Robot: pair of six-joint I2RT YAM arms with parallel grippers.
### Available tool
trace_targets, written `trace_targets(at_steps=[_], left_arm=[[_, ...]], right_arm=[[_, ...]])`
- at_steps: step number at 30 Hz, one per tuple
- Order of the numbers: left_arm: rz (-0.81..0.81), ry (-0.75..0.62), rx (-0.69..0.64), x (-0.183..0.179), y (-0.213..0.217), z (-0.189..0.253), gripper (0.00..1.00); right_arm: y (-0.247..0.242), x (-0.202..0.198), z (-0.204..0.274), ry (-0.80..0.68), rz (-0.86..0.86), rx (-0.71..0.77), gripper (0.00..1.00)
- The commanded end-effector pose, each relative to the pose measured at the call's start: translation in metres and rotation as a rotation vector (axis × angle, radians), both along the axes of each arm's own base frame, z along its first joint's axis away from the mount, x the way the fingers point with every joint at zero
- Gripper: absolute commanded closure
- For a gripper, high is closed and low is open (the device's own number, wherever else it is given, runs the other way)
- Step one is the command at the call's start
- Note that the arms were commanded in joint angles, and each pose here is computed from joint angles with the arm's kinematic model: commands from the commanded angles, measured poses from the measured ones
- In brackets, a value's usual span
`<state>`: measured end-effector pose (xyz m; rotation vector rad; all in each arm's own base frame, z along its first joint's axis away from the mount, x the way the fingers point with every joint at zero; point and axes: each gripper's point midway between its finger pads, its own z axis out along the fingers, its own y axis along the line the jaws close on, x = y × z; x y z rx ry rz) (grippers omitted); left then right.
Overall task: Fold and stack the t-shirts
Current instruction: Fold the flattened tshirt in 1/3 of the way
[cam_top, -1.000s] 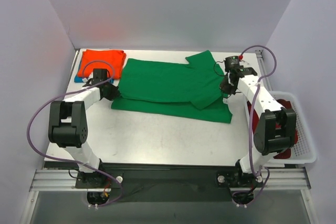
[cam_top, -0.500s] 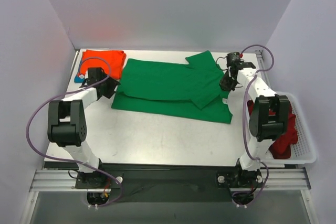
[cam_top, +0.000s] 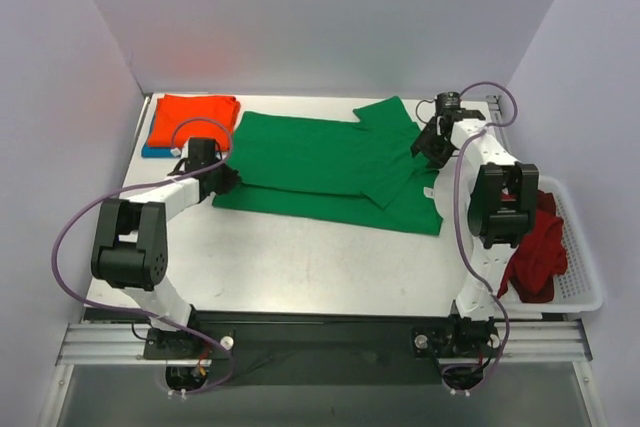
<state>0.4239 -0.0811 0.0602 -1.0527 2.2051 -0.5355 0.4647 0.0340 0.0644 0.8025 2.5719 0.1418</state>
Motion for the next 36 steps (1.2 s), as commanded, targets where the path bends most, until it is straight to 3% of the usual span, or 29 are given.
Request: trace_targets(at_steps=[1,10,21,25,29,36], left_arm=[[-0.013,-0.029,0.071,-0.003,-0.004,0.012,0.83],[-0.029,0.020,0.082,0.015,-0.014,-0.008,0.90],[-0.032,-0.029,0.060,0.062,-0.018,-0.001,0.90],[-0.046,-0.082,0.035,0.087,-0.020,0.012,0.85],[-0.066,-0.146,0.003,0.090,-0.022,0.032,0.74],[-0.068,-0.241,-0.020,0.072,-0.021,0.066,0.73]], right_arm=[[0.000,-0.012,0.024,-0.034,0.019,-0.005,0.54],[0.032,-0.066,0.021,-0.064,0.082,0.005,0.54],[0.076,-0.109,0.018,-0.110,0.261,-0.019,0.54],[0.084,-0.117,0.002,-0.081,0.298,-0.018,0.54],[0.090,-0.113,-0.015,-0.064,0.312,-0.008,0.54],[0.098,-0.104,-0.040,-0.022,0.302,0.008,0.54]])
